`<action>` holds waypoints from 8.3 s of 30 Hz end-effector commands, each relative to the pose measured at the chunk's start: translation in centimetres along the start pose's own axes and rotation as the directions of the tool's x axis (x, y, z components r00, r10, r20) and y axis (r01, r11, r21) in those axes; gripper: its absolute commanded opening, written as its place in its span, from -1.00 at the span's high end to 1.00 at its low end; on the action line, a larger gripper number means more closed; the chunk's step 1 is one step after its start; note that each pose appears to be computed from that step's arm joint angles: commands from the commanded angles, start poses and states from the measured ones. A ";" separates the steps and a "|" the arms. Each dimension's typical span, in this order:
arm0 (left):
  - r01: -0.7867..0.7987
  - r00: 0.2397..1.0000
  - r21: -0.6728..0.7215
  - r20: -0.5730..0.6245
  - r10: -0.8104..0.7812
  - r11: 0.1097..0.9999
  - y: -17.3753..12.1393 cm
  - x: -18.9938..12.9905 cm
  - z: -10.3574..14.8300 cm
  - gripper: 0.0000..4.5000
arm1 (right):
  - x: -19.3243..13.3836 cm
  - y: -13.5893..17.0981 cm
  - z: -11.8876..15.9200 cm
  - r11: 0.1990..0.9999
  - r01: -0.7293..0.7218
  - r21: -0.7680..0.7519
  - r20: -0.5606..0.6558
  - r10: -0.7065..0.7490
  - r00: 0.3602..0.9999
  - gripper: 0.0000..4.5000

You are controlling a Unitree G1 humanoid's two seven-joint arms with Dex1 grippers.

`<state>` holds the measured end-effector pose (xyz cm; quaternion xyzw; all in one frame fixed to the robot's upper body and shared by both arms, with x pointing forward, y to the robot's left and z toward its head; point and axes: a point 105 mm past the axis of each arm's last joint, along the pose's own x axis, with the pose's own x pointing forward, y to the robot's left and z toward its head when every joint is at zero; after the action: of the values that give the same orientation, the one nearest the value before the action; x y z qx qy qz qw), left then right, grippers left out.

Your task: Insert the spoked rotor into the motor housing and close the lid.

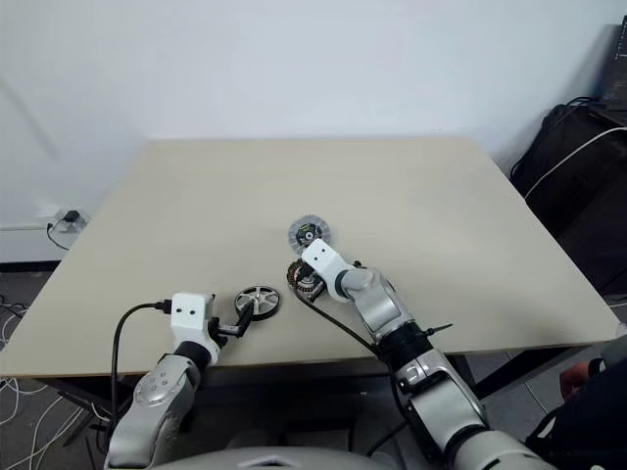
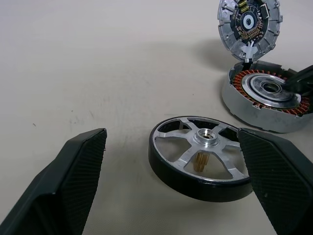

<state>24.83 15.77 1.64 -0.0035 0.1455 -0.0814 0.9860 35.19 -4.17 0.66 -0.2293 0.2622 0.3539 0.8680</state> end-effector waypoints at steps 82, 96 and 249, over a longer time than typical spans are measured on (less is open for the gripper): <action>-0.035 0.998 -0.019 0.055 0.036 0.999 0.0 0.0 0.8 -1.00 | 1.8 -0.9 2.8 0.976 -0.068 -0.207 -0.090 0.050 0.995 0.74; -0.027 0.998 -0.013 0.048 0.028 1.000 0.0 0.1 0.8 -1.00 | 1.4 -1.1 3.5 0.983 -0.045 -0.176 -0.034 0.040 0.999 0.99; 0.137 0.988 -0.870 0.085 -0.130 0.473 -1.5 -0.5 0.3 -1.00 | -10.3 2.3 -4.5 0.905 0.058 0.422 0.369 -0.230 0.901 0.99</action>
<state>23.72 14.65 1.28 -0.5058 0.1764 -0.0634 0.8421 25.50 -10.34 1.66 0.0114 0.1500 0.2658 0.9522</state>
